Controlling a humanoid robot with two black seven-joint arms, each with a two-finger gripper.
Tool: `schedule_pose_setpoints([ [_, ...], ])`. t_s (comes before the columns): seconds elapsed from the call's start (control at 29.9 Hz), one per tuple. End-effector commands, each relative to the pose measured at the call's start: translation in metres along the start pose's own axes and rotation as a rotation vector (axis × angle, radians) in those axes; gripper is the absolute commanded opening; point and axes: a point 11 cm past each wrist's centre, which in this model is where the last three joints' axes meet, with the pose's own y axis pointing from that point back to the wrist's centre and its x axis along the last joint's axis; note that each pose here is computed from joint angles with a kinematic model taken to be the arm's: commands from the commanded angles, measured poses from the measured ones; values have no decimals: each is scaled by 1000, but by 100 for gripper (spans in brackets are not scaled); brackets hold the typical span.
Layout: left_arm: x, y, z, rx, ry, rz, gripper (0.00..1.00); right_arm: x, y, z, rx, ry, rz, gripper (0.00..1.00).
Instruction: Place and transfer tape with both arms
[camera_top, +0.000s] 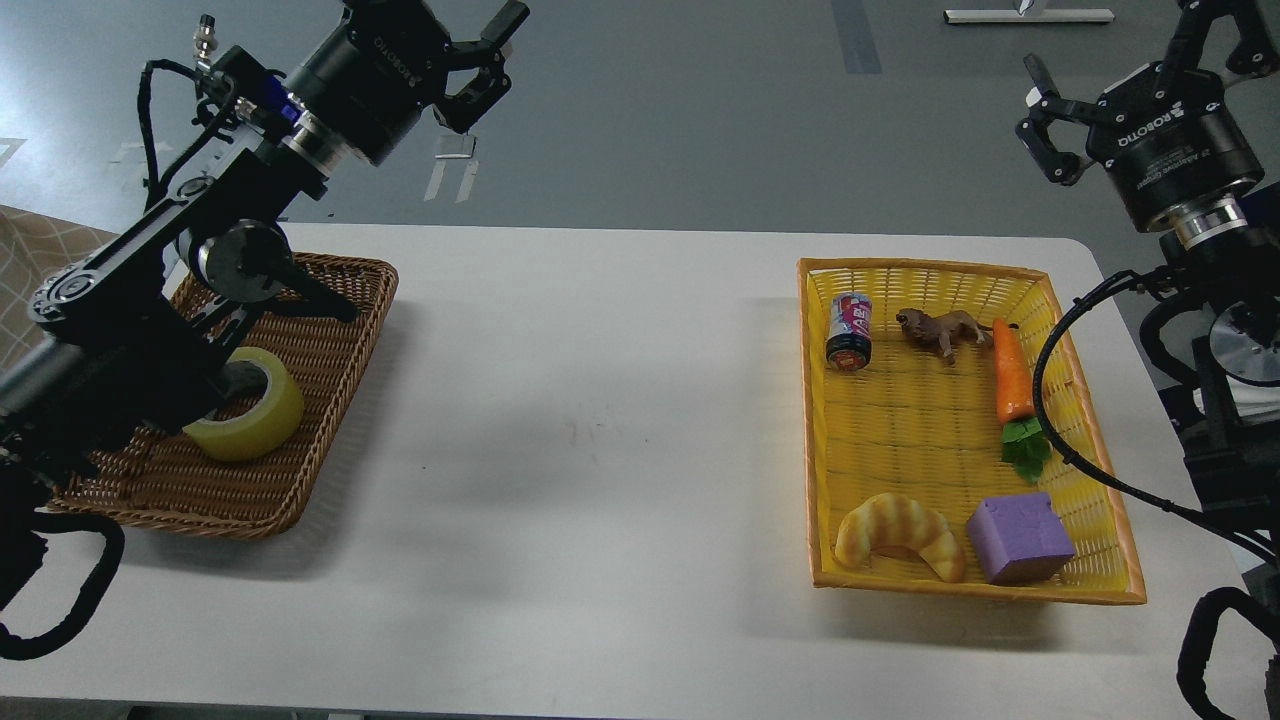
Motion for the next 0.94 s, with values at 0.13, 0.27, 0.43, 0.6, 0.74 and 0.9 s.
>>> schedule_pose_setpoints([
  [0.13,-4,10,-5,-24,70,15,98,-5,3,18,26,-127,-10,100],
  [0.27,-2,21,-19,-4,92,37,98,-12,2,36,-19,-136,-23,100],
  [0.43,-2,29,-34,9,128,58,98,-25,1,66,-125,-111,-59,100],
  [0.6,2,40,-47,35,145,89,98,-32,-1,78,-161,-105,-77,100],
  [0.74,2,47,-55,46,161,102,98,-38,-5,83,-156,-125,-89,100],
  [0.9,5,53,-58,39,178,124,98,-41,-7,84,-151,-133,-94,100],
])
